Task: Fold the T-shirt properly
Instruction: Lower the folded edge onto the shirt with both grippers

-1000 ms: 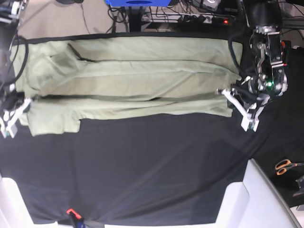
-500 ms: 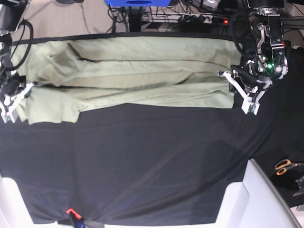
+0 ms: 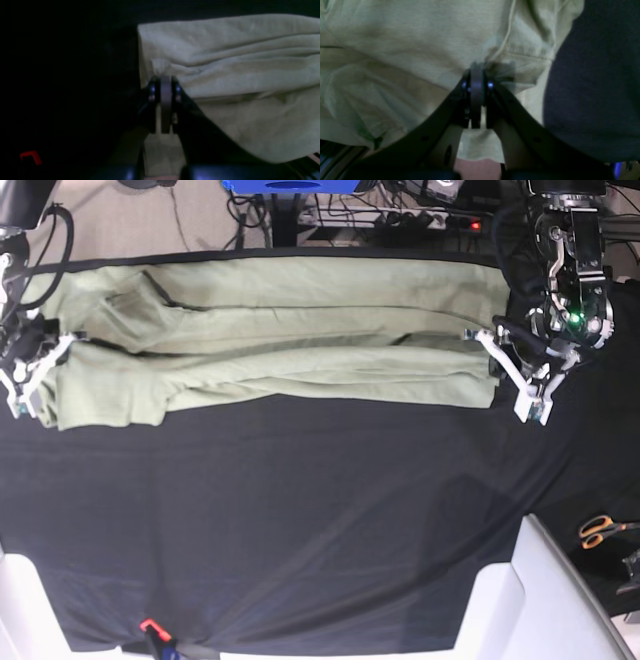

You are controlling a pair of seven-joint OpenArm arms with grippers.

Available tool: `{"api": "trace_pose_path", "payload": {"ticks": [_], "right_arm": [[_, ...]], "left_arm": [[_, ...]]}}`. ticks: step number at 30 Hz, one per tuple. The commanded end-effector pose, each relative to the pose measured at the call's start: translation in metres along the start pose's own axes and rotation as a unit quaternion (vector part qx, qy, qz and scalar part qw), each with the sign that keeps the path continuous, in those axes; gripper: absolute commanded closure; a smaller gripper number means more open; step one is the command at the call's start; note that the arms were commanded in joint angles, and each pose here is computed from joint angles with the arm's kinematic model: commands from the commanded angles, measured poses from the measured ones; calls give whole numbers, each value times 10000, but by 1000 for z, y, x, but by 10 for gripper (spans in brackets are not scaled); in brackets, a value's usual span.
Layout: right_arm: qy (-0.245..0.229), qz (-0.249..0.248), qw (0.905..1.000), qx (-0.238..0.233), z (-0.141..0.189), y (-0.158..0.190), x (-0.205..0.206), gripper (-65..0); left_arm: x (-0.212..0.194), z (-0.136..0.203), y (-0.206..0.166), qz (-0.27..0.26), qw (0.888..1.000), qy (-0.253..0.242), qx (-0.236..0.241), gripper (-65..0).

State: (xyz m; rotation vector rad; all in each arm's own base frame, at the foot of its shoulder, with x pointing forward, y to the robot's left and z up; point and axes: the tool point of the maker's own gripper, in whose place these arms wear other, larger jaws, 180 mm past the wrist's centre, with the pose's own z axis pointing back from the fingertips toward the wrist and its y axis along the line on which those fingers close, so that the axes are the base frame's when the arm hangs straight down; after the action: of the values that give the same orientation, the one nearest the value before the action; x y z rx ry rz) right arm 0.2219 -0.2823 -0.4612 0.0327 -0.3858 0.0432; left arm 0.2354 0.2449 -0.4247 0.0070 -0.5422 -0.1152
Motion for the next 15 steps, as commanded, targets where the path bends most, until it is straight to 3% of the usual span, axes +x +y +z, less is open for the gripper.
{"api": "trace_pose_path", "payload": {"ticks": [1, 15], "right_arm": [[-225, 83, 9997, -85, 8, -7, 14, -8], [-207, 200, 9995, -93, 20, 11, 10, -8]], "left_arm": [[10, 4, 5, -50, 9999, -154, 57, 0], [7, 2, 6, -67, 9999, -113, 80, 0]]}}
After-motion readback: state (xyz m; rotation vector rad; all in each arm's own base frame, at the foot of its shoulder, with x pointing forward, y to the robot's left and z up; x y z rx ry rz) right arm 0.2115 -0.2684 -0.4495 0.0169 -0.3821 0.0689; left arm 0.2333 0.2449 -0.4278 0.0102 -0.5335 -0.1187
